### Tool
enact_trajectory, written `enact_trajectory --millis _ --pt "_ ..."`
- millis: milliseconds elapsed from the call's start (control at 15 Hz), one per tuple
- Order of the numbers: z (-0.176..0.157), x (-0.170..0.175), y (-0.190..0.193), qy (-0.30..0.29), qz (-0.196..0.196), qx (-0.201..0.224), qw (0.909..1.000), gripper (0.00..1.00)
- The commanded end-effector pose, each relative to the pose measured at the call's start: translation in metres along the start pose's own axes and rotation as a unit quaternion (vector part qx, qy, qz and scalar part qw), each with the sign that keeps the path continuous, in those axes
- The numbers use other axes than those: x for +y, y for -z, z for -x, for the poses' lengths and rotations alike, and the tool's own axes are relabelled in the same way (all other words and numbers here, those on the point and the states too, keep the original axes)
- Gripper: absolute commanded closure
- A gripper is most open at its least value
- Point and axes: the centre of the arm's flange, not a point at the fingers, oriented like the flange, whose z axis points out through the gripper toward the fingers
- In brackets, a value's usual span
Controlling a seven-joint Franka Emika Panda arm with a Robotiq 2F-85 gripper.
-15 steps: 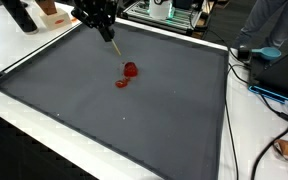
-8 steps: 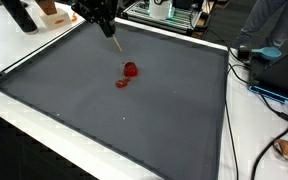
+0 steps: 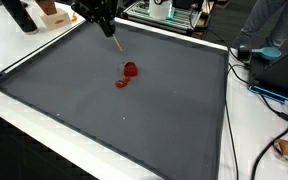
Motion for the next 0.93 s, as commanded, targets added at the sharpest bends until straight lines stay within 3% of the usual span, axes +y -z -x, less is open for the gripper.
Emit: enact_trajectory --millis 0,200,400,600,867 --pt "0.0 0.0 0.0 0.0 0.0 0.0 1.0 0.97" --pt "0.001 0.016 -0.002 0.02 -0.051 0.001 0.9985 0.97" --pt "0.008 0.03 -0.006 0.068 -0.12 0.016 0.9904 0.97" --pt "0.016 0.046 -0.014 0.113 -0.179 0.035 0.9767 0.97" --pt "0.024 0.059 -0.03 0.146 -0.262 0.07 0.9515 0.97"
